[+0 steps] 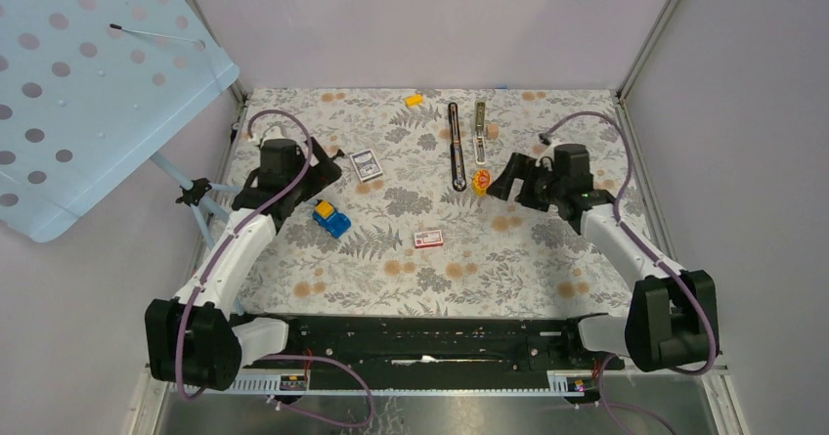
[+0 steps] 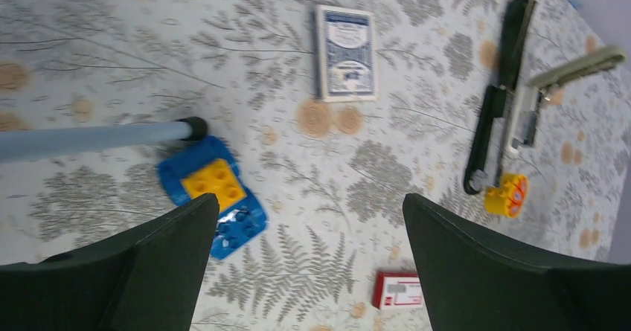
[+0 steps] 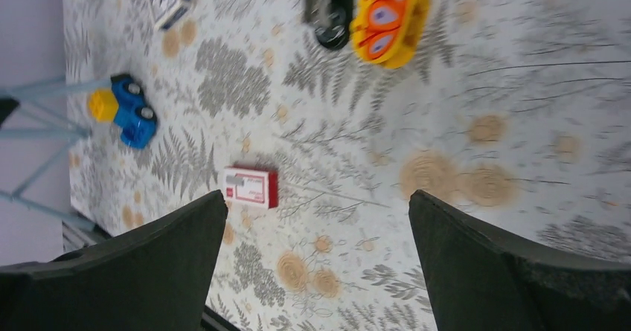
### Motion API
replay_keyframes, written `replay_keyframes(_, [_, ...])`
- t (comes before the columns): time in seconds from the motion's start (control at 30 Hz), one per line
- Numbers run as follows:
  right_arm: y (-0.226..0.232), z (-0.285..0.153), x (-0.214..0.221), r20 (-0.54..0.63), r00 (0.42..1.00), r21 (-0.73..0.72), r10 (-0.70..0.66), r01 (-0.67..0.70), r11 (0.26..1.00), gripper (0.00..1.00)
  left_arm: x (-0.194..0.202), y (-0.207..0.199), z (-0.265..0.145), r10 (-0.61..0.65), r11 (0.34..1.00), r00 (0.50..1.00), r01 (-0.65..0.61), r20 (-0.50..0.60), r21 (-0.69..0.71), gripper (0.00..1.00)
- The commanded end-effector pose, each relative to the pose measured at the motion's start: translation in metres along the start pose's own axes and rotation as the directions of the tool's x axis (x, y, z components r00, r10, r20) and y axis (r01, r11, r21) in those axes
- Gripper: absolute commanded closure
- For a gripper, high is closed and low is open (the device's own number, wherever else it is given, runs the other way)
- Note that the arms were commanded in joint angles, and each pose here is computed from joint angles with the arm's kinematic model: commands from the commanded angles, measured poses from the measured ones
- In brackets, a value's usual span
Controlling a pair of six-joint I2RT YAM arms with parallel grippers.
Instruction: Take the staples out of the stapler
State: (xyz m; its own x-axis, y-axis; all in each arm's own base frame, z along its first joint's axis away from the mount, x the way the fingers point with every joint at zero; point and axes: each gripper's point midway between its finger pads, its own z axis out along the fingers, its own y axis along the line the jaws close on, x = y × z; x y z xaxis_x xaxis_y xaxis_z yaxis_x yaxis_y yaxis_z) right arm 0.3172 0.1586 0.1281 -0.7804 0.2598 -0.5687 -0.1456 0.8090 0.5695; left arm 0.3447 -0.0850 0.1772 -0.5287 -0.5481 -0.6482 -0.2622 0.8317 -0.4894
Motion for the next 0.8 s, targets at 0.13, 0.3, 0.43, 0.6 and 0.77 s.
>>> replay_keyframes(0.13, [-0.047,-0.043,-0.048,0.210,0.974,0.150,0.083,-0.116,0.982,0.00,-0.010,0.032,-0.004,0.056,0.998,0.998,-0.056,-0.006,-0.006,0.01])
replay_keyframes(0.3, [-0.049,-0.069,-0.071,0.367,0.929,0.203,0.049,-0.132,0.970,0.00,-0.018,0.045,-0.006,0.092,0.993,0.995,-0.089,0.035,-0.074,0.01])
replay_keyframes(0.43, [-0.042,-0.080,-0.082,0.447,0.894,0.177,0.027,-0.118,0.977,0.00,-0.020,0.050,-0.011,0.121,0.990,0.991,-0.116,0.062,-0.084,0.01])
replay_keyframes(0.6, [-0.043,-0.077,-0.075,0.441,0.897,0.157,0.039,-0.120,0.980,0.00,-0.021,0.040,-0.014,0.140,0.990,0.988,-0.138,0.067,-0.030,0.01])
replay_keyframes(0.77, [-0.044,-0.078,-0.080,0.459,0.888,0.169,0.005,-0.093,0.981,0.00,-0.020,0.035,-0.016,0.146,0.989,0.987,-0.147,0.072,0.001,0.01])
